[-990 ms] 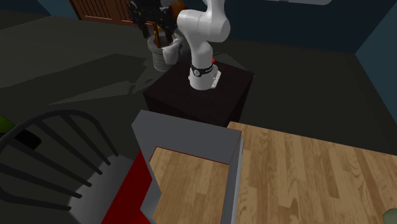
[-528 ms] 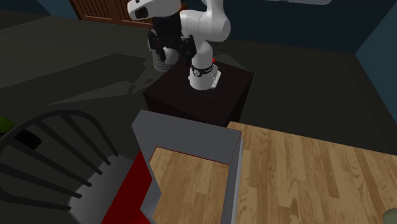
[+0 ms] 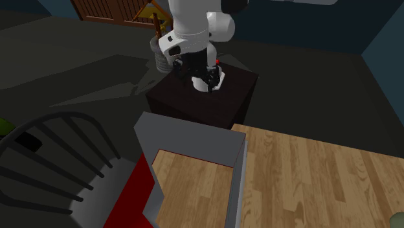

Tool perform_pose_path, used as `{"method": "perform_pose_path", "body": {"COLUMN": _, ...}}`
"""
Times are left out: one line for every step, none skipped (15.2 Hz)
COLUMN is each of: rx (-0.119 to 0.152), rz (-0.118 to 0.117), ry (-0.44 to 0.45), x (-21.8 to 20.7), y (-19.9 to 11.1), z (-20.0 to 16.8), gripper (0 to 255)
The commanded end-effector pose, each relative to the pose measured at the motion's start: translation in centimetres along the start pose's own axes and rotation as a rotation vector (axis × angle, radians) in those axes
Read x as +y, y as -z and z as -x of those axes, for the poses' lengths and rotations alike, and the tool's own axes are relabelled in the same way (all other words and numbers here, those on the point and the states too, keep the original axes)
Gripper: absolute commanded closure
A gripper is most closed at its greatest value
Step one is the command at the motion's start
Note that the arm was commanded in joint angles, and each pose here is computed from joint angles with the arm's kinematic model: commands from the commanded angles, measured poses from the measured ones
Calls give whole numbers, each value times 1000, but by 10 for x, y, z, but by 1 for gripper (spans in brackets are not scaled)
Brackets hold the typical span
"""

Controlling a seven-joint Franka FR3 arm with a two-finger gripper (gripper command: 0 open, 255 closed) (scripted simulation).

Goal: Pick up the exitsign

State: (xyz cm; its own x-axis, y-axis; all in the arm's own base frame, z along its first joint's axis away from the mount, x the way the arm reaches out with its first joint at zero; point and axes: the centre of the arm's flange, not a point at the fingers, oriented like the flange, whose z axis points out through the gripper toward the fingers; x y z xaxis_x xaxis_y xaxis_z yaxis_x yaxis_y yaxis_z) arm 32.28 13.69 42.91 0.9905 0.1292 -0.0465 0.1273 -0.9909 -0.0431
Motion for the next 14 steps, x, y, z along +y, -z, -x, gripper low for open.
{"method": "perform_pose_path", "body": {"rx": 6, "rz": -1, "ry": 12, "x": -17, "y": -20, "z": -3, "gripper": 0}}
{"method": "perform_pose_path", "body": {"rx": 7, "rz": -1, "ry": 18, "x": -26, "y": -30, "z": -5, "gripper": 0}}
{"method": "perform_pose_path", "body": {"rx": 9, "rz": -1, "ry": 24, "x": -35, "y": -39, "z": -7, "gripper": 0}}
{"method": "perform_pose_path", "body": {"rx": 11, "rz": -1, "ry": 30, "x": -44, "y": -48, "z": -8, "gripper": 0}}
{"method": "perform_pose_path", "body": {"rx": 13, "rz": -1, "ry": 36, "x": -53, "y": -57, "z": -10, "gripper": 0}}
{"method": "perform_pose_path", "body": {"rx": 15, "rz": -1, "ry": 42, "x": -63, "y": -67, "z": -12, "gripper": 0}}
{"method": "perform_pose_path", "body": {"rx": 17, "rz": -1, "ry": 48, "x": -72, "y": -76, "z": -14, "gripper": 0}}
{"method": "perform_pose_path", "body": {"rx": 19, "rz": -1, "ry": 54, "x": -81, "y": -85, "z": -15, "gripper": 0}}
{"method": "perform_pose_path", "body": {"rx": 21, "rz": -1, "ry": 61, "x": -90, "y": -95, "z": -17, "gripper": 0}}
{"method": "perform_pose_path", "body": {"rx": 23, "rz": -1, "ry": 67, "x": -99, "y": -104, "z": -19, "gripper": 0}}
{"method": "perform_pose_path", "body": {"rx": 25, "rz": -1, "ry": 73, "x": -109, "y": -113, "z": -20, "gripper": 0}}
{"method": "perform_pose_path", "body": {"rx": 27, "rz": -1, "ry": 79, "x": -118, "y": -122, "z": -22, "gripper": 0}}
{"method": "perform_pose_path", "body": {"rx": 29, "rz": -1, "ry": 85, "x": -127, "y": -132, "z": -23, "gripper": 0}}
{"method": "perform_pose_path", "body": {"rx": 31, "rz": -2, "ry": 91, "x": -136, "y": -141, "z": -24, "gripper": 0}}
